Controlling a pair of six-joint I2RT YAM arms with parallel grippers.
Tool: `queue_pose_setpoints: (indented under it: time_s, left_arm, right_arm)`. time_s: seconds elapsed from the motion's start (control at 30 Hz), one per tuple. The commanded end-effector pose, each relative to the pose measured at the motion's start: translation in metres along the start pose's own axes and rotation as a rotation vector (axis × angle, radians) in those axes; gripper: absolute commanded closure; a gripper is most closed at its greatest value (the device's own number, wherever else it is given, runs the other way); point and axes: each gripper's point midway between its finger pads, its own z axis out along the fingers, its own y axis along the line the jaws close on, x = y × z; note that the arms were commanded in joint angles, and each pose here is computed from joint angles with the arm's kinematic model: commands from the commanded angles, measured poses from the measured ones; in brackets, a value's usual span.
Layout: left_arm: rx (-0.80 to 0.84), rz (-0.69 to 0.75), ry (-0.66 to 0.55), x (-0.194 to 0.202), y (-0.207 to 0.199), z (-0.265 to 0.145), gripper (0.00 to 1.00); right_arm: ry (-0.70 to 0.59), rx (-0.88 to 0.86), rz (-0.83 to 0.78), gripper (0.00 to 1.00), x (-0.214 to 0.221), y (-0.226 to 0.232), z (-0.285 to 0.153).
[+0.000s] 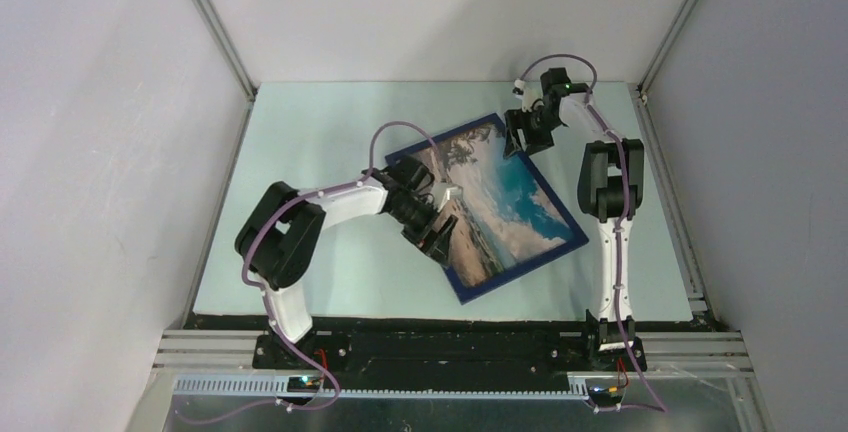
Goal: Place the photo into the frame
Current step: Adjust the photo frame at the center of the board.
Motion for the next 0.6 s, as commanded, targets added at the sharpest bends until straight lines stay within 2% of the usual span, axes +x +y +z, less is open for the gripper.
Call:
queue_pose_setpoints:
  time_s: [0.0,0.17,0.3,0.57]
  left_arm:
    - [0.107,0.215,-0.078,-0.031,-0.036,-0.002,0.00]
    - [0.026,0.258,-0.109,-0.037,-0.029,-0.013,0.00]
    - [-0.114,0.249,-0.190,-0.059,-0.011,-0.041,0.00]
    - [-0.363,0.036,-0.415,-0.123,0.058,-0.123,0.00]
  right_arm:
    - [-0.034,0.049,-0.108,0.25,-0.023,0.015,-0.011]
    - [-0.096,0.160,-0.129,0.24,-0.036,0.000,-0.037]
    - [-0.159,0.215,-0.136,0.23,-0.037,-0.004,-0.067]
    - [-0.204,0.260,-0.209,0.23,0.006,0.011,-0.116]
